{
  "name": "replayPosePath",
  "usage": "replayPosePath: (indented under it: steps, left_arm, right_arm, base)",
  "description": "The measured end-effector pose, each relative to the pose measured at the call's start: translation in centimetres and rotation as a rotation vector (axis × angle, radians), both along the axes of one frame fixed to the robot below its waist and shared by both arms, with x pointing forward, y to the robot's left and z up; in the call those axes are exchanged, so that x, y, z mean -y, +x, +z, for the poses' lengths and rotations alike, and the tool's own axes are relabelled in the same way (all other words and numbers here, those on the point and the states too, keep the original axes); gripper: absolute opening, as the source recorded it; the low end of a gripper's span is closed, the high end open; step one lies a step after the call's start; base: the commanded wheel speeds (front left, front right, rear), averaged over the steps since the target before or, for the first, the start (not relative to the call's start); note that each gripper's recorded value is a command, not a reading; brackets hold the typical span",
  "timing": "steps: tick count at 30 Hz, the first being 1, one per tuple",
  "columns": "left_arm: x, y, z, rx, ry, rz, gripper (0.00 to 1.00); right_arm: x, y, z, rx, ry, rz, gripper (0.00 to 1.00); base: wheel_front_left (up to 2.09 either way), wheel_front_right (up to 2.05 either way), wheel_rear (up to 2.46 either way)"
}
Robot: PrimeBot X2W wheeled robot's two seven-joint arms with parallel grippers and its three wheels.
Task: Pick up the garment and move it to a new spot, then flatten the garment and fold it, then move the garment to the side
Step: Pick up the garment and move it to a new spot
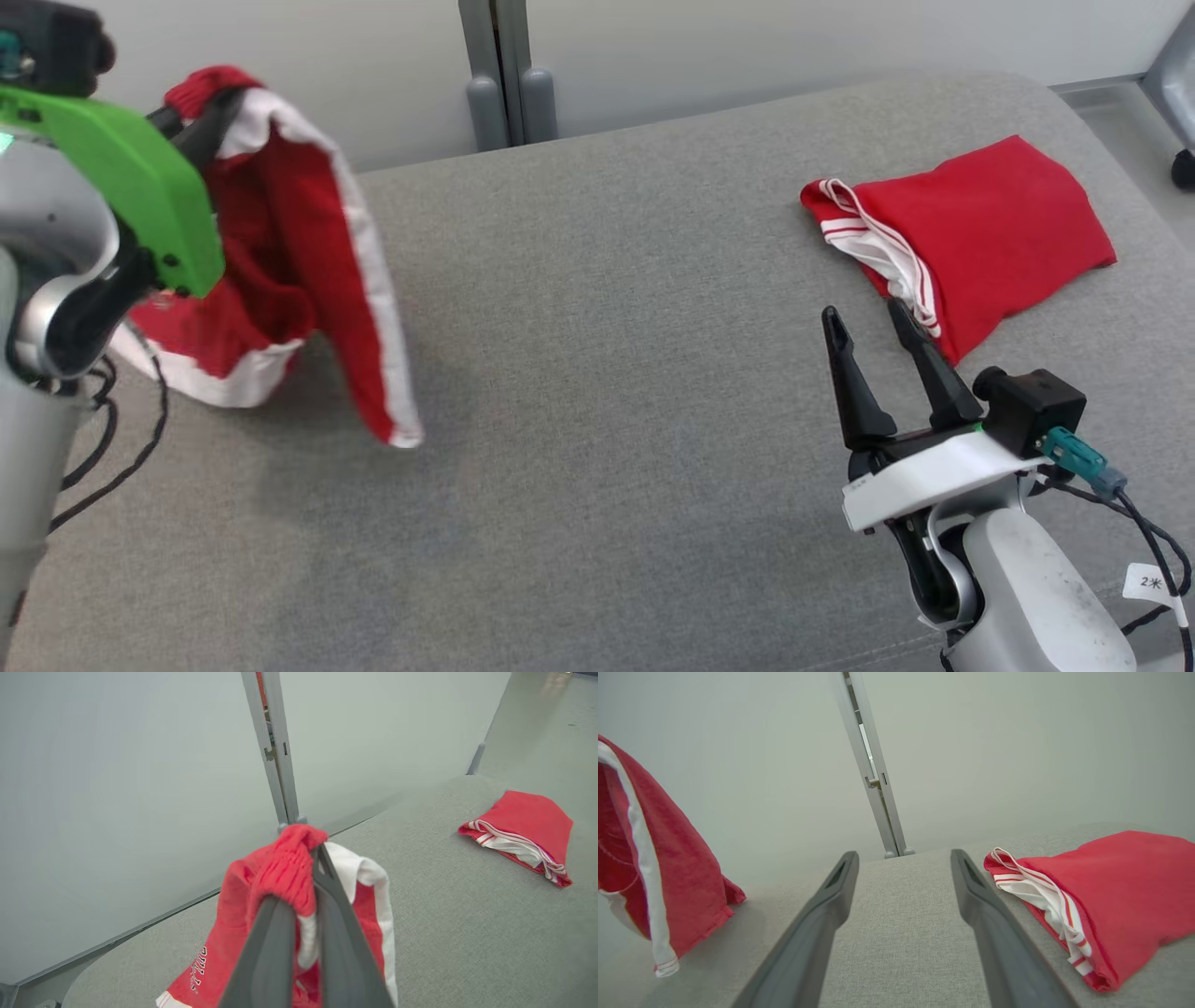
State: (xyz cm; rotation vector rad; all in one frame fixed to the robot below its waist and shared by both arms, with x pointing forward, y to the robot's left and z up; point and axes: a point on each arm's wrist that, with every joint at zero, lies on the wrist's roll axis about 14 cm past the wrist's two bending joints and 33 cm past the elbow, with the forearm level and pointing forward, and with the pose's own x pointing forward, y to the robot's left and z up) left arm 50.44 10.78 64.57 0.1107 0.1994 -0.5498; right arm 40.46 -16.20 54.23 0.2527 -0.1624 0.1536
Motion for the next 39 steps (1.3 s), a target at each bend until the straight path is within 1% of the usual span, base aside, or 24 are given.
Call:
replayPosePath:
  steps: [3, 6, 8, 10, 12, 15, 16, 17, 19, 21, 23, 25, 26, 30, 33, 35, 37, 39]
  left_arm:
    - [4.1, -1.1, 4.0, 0.091, -0.095, -0.088, 0.0]
    - [7.0, -2.1, 6.9, 0.166, -0.19, -0.134, 0.0]
    - [8.2, -2.6, 7.8, 0.177, -0.25, -0.155, 0.0]
    - [8.6, -2.9, 7.2, 0.15, -0.286, -0.157, 0.0]
    - [8.1, -2.9, 4.5, 0.072, -0.332, -0.12, 0.0]
    - [6.2, -3.1, -1.8, -0.073, -0.361, -0.034, 0.0]
    - [6.0, -3.1, -2.3, -0.084, -0.364, -0.028, 0.0]
    - [4.6, -3.8, -6.9, -0.18, -0.357, 0.029, 0.0]
    - [2.6, -5.3, -12.3, -0.276, -0.321, 0.079, 0.0]
    - [0.3, -6.4, -16.1, -0.334, -0.297, 0.152, 0.0]
    - [-1.4, -7.8, -19.2, -0.372, -0.253, 0.192, 0.02]
    - [-2.5, -8.6, -20.9, -0.376, -0.224, 0.225, 0.48]
    - [-2.8, -8.9, -21.5, -0.372, -0.209, 0.23, 1.0]
    - [-3.2, -9.9, -22.7, -0.369, -0.223, 0.259, 1.0]
    - [-3.6, -10.3, -22.6, -0.332, -0.224, 0.271, 1.0]
    - [-4.0, -10.1, -21.7, -0.277, -0.229, 0.275, 1.0]
    - [-4.7, -9.9, -20.7, -0.213, -0.2, 0.266, 1.0]
    - [-5.5, -9.2, -18.7, -0.128, -0.192, 0.273, 1.0]
  right_arm:
    - [1.2, -0.6, 0.7, 0.02, 0.003, -0.036, 1.0]
    - [2.2, -1.1, 0.9, 0.024, 0.002, -0.063, 1.0]
    - [2.7, -1.4, 0.8, 0.023, 0.0, -0.075, 1.0]
    - [2.9, -1.5, 0.8, 0.023, -0.002, -0.082, 1.0]
    - [3.1, -1.5, 0.8, 0.022, -0.006, -0.086, 1.0]
    - [3.4, -1.6, 0.3, 0.009, -0.013, -0.092, 1.0]
    - [3.4, -1.6, 0.3, 0.007, -0.014, -0.093, 1.0]
    - [3.5, -1.7, -0.3, -0.008, -0.015, -0.094, 1.0]
    - [3.7, -1.7, -0.7, -0.019, -0.021, -0.097, 1.0]
    - [3.9, -1.7, -0.9, -0.025, -0.027, -0.098, 1.0]
    - [3.9, -1.6, -1.0, -0.028, -0.033, -0.095, 1.0]
    - [3.7, -1.5, -1.0, -0.03, -0.04, -0.087, 1.0]
    - [3.6, -1.5, -1.1, -0.032, -0.043, -0.082, 1.0]
    - [3.1, -1.4, -1.0, -0.031, -0.053, -0.062, 1.0]
    - [2.7, -1.5, -1.1, -0.033, -0.055, -0.05, 1.0]
    - [2.4, -1.6, -1.3, -0.036, -0.056, -0.041, 1.0]
    - [2.2, -1.5, -1.0, -0.03, -0.06, -0.031, 1.0]
    - [1.9, -1.5, -0.7, -0.02, -0.062, -0.022, 1.0]
  base:
    - [0.0, 0.0, 0.0]
    - [0.0, 0.0, 0.0]
    - [0.0, 0.0, 0.0]
    - [0.0, 0.0, 0.0]
    - [0.0, 0.0, 0.0]
    - [0.0, 0.0, 0.0]
    - [0.0, 0.0, 0.0]
    - [0.0, 0.0, 0.0]
    - [0.0, 0.0, 0.0]
    - [0.0, 0.0, 0.0]
    - [0.0, 0.0, 0.0]
    - [0.0, 0.0, 0.0]
    - [0.0, 0.0, 0.0]
    - [0.0, 0.0, 0.0]
    - [0.0, 0.0, 0.0]
    - [0.0, 0.0, 0.0]
    - [0.0, 0.0, 0.0]
    - [0.0, 0.0, 0.0]
